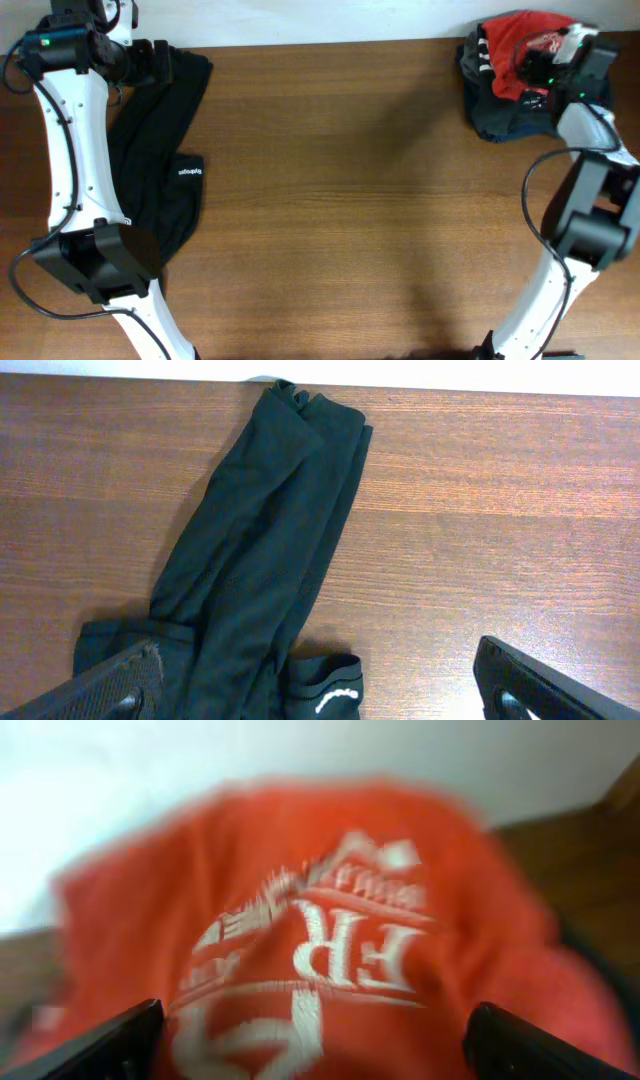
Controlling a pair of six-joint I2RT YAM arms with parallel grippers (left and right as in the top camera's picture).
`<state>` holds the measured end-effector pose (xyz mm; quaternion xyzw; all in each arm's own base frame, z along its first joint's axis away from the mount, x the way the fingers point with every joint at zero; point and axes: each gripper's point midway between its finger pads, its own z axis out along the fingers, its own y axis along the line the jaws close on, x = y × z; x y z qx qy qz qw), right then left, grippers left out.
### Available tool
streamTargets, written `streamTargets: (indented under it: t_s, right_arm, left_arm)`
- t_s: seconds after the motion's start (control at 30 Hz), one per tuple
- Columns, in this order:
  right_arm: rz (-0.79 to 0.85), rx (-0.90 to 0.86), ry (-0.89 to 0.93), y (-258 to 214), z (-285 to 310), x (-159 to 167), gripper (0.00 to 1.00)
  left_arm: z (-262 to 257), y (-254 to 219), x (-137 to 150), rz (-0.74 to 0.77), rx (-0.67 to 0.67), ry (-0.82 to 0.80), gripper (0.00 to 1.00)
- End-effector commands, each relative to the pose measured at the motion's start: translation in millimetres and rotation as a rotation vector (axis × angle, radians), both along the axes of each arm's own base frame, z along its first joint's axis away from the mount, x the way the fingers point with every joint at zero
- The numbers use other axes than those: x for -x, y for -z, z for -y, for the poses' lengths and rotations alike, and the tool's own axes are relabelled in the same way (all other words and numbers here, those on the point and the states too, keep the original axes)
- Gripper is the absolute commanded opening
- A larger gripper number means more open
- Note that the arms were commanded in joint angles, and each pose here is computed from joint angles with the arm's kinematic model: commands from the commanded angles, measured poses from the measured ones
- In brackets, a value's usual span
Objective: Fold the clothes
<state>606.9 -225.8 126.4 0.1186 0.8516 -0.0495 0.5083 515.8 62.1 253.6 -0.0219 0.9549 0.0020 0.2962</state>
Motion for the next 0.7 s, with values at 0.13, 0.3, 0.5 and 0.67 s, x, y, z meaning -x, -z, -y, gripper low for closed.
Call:
streamTargets:
  t_s: [0.13, 0.3, 0.5, 0.67]
  right_arm:
    - [0.349, 0.124, -0.017, -272, -41, 80, 0.99]
    - [0.411, 0.1, -0.182, -343, -114, 142, 0.99]
    - [0.433, 0.017, -0.484, -367, -204, 182, 0.99]
    - [0.441, -0.006, -0.584, -370, -237, 187, 0.99]
  left_arm:
    - [1, 2, -2, -0.001, -0.004, 0.009, 0.99]
    - [1, 2, -2, -0.001, -0.004, 0.009, 0.99]
    - [1, 2, -2, -0.001, -0.004, 0.009, 0.99]
    - [1, 2, -2, -0.001, -0.004, 0.009, 0.99]
